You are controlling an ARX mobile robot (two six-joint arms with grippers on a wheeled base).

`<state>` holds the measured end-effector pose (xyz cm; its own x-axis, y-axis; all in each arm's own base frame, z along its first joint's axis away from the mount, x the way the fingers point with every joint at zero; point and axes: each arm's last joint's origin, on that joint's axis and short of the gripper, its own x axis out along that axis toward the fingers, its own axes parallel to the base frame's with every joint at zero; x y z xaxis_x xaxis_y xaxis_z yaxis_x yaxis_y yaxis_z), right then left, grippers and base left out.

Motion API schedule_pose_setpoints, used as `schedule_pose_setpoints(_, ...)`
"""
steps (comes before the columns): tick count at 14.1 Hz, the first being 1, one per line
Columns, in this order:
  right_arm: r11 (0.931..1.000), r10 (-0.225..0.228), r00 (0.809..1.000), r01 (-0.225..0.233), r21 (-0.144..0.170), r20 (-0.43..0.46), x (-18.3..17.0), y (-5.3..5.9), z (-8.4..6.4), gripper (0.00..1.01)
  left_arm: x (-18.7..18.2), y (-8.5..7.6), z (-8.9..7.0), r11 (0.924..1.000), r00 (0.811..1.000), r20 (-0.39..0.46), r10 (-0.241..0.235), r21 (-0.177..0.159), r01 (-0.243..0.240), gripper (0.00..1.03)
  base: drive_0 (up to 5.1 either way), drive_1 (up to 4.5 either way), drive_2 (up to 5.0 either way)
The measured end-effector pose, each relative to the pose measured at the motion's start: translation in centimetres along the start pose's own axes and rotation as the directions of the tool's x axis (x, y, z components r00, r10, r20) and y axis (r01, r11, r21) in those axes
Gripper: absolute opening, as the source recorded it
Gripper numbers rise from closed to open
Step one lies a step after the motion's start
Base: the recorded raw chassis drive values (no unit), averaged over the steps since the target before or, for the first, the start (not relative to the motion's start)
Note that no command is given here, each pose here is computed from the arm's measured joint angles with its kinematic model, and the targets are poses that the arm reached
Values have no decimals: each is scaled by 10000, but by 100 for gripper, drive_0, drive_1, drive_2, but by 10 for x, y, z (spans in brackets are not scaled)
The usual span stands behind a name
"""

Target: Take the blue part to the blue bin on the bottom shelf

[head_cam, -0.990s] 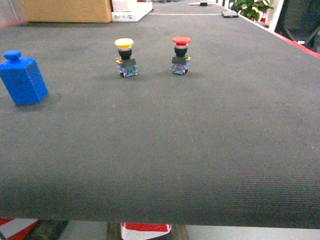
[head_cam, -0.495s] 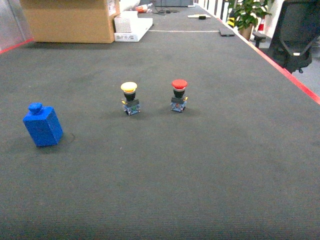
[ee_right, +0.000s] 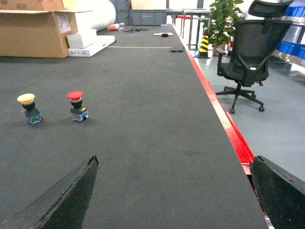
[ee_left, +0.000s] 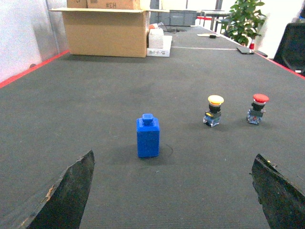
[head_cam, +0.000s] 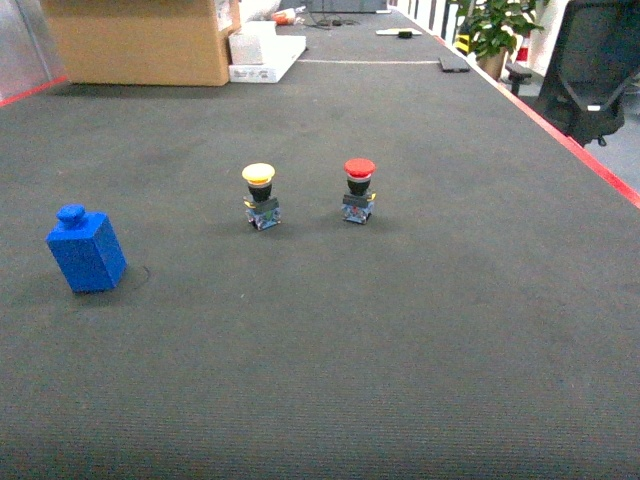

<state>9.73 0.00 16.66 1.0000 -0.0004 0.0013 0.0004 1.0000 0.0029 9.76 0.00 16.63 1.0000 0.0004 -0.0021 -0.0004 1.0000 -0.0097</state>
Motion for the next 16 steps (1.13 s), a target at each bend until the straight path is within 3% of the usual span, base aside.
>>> schedule_pose_setpoints(7,10000,0,10000,0,0,0,0,0,0,98,0,0,0,10000,10000,0,0,0,0,98,0,0,0)
schedule_pose_setpoints(8,10000,0,10000,0,0,0,0,0,0,98,0,0,-2,9996,9980,-565,273,-74,-277,98,0,0,0)
schedule_pose_setpoints(9,10000,-11,10000,11,4,-8,0,0,0,98,9,-2,-1,9913,9788,-1603,1278,-104,-1311,98,0,0,0)
schedule_pose_setpoints(10,10000,8,10000,-8,0,19,0,0,0,98,26,-2,1,9832,9649,-1911,1802,69,-1823,98,0,0,0)
schedule_pose_setpoints(13,10000,0,10000,0,0,-4,0,0,0,98,102,-7,12,9893,9727,-1810,1455,137,-1455,98,0,0,0)
schedule_pose_setpoints(14,10000,0,10000,0,0,-4,0,0,0,98,126,-7,6,9914,9695,-2072,1311,243,-1289,98,0,0,0)
schedule_pose_setpoints(16,10000,0,10000,0,0,0,0,0,0,98,162,-1,-22,9903,9327,-3330,1387,445,-1314,98,0,0,0)
